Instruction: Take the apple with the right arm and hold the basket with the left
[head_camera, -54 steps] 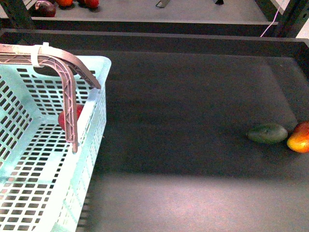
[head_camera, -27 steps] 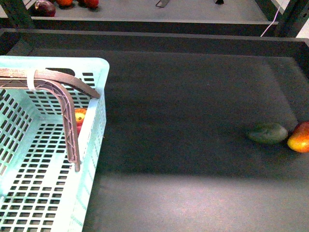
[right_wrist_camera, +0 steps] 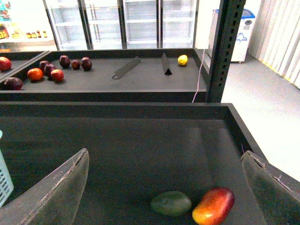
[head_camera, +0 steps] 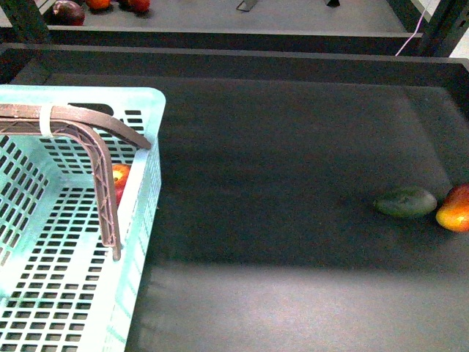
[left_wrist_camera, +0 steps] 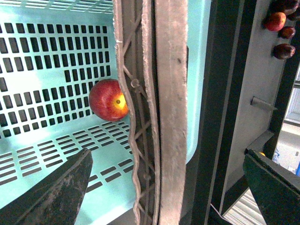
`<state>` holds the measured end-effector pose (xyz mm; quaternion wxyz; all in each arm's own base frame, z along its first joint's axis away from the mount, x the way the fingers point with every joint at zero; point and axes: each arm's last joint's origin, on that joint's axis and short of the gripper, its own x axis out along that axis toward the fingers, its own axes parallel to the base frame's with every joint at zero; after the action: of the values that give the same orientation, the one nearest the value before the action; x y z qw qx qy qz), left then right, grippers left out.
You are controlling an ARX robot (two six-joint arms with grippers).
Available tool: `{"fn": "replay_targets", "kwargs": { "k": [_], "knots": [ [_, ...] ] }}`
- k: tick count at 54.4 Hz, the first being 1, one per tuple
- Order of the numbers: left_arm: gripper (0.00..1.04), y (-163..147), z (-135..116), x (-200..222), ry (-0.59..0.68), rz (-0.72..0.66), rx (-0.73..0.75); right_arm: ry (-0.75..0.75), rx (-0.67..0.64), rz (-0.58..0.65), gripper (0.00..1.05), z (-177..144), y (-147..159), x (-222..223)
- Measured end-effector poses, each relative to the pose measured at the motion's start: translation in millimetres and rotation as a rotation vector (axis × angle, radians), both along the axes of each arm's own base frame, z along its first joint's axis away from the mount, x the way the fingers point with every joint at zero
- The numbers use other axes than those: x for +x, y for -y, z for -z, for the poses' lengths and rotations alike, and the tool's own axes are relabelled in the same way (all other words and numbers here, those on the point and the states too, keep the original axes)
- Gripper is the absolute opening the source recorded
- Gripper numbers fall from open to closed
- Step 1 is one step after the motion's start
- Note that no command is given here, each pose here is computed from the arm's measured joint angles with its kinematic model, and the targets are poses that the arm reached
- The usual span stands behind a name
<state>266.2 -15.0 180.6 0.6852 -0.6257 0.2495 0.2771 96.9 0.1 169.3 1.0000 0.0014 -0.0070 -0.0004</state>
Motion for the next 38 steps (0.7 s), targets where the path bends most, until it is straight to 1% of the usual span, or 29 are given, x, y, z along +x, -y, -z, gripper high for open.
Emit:
{"fn": "replay_targets", "kwargs": {
  "k": [4,13,16,22,36,37,38],
  "knots": [
    [0.98,1.8,-13.8,-10.5,0.013,0.003,0.004,0.0,0.0,0.0,0.96,0.0,0.0,0.0],
    [0.98,7.3,-32.0,-28.2,-0.004,0.019,0.032,0.0,0.0,0.0,0.96,0.0,0.0,0.0],
    [0.98,10.6,-42.6,-34.3,0.017,0.025,0.047,0.0,0.0,0.0,0.96,0.0,0.0,0.0],
    [0.98,14.5,-55.8,-39.6,0.062,0.043,0.048,0.0,0.0,0.0,0.96,0.0,0.0,0.0],
    [0.98,15.0,-57.0,-39.6,0.068,0.053,0.056,0.0,0.0,0.0,0.96,0.0,0.0,0.0],
    [0.95,15.1,-55.7,-39.0,0.1,0.094,0.088,0.0,0.0,0.0,0.96,0.0,0.0,0.0],
    [0.92,14.7,-53.5,-38.4,0.17,0.129,0.114,0.0,0.0,0.0,0.96,0.0,0.0,0.0]
  ]
}}
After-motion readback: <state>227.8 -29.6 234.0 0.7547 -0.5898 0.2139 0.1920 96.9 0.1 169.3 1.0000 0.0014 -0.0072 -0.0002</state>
